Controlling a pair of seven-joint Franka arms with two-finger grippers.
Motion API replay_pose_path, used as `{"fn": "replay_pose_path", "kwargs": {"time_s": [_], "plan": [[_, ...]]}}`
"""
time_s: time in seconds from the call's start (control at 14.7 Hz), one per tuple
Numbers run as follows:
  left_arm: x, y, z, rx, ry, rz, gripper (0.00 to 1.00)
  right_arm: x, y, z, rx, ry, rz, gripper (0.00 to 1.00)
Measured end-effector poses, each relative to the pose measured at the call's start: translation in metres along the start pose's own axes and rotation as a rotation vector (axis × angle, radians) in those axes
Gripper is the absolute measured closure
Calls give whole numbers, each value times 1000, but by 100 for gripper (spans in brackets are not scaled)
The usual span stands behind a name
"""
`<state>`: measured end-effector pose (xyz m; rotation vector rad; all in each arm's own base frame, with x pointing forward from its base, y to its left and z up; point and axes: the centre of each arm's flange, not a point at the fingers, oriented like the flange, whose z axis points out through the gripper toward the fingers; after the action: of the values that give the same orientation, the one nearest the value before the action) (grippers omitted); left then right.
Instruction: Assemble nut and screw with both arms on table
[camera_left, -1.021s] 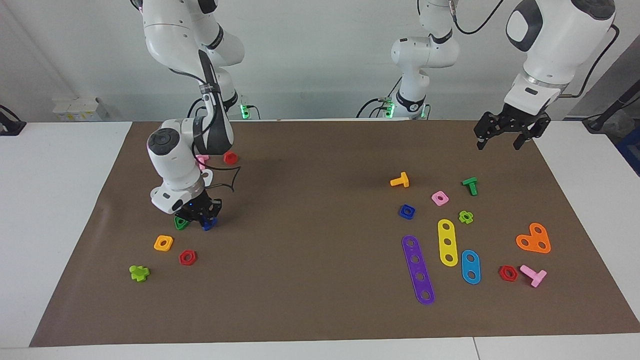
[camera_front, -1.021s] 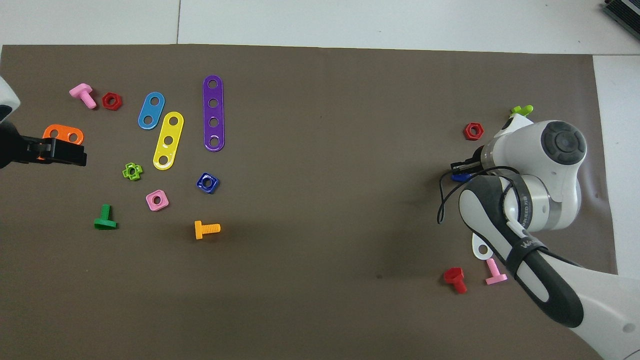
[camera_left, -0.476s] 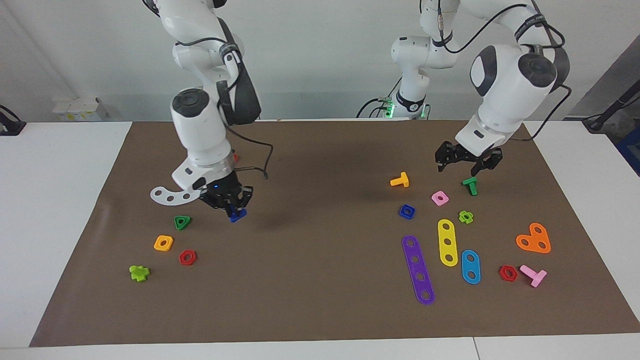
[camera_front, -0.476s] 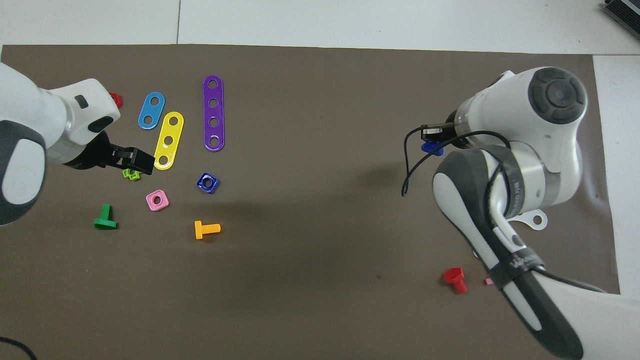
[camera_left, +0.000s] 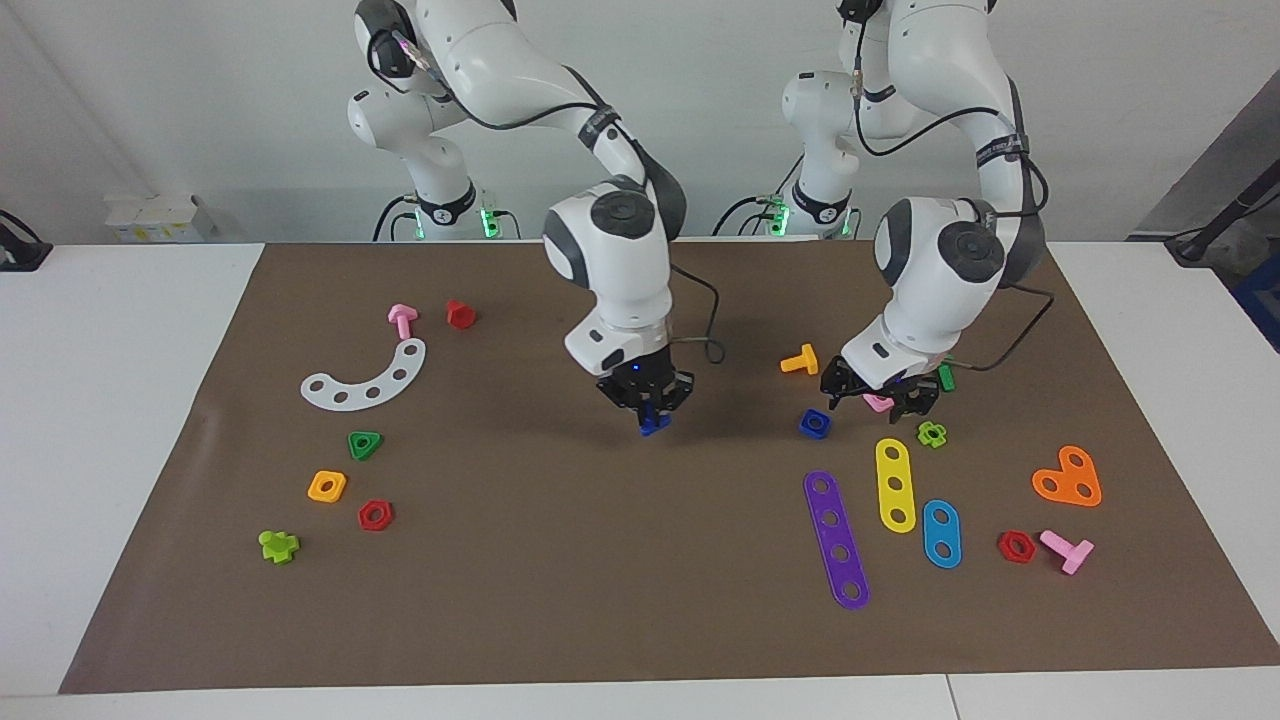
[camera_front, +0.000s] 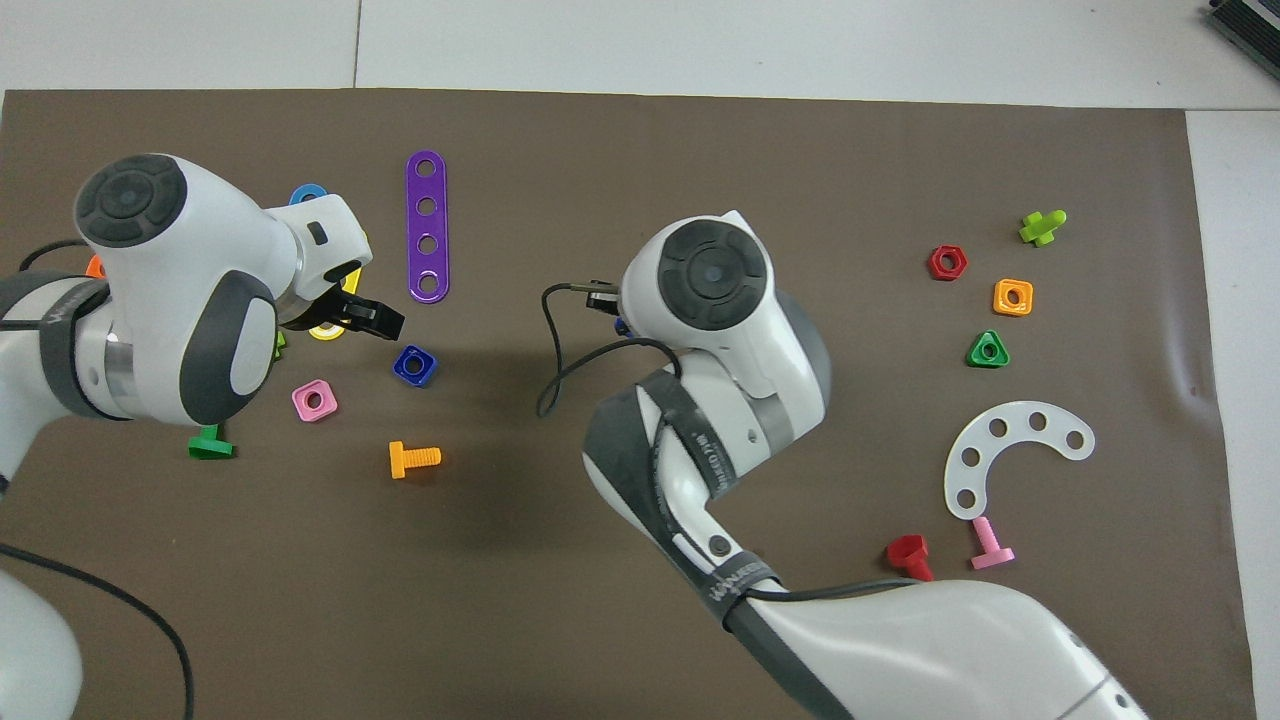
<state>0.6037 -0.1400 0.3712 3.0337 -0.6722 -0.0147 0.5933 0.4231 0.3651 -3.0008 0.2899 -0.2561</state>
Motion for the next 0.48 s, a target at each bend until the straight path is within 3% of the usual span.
{"fn": "replay_pose_path", "kwargs": {"time_s": [0.2, 0.48], "plan": [[6, 3, 20, -35, 13, 91, 9, -5, -8, 39, -6, 19, -12, 81], [8, 23, 45, -38, -3, 160, 11, -5, 0, 51, -40, 14, -19, 81]]}}
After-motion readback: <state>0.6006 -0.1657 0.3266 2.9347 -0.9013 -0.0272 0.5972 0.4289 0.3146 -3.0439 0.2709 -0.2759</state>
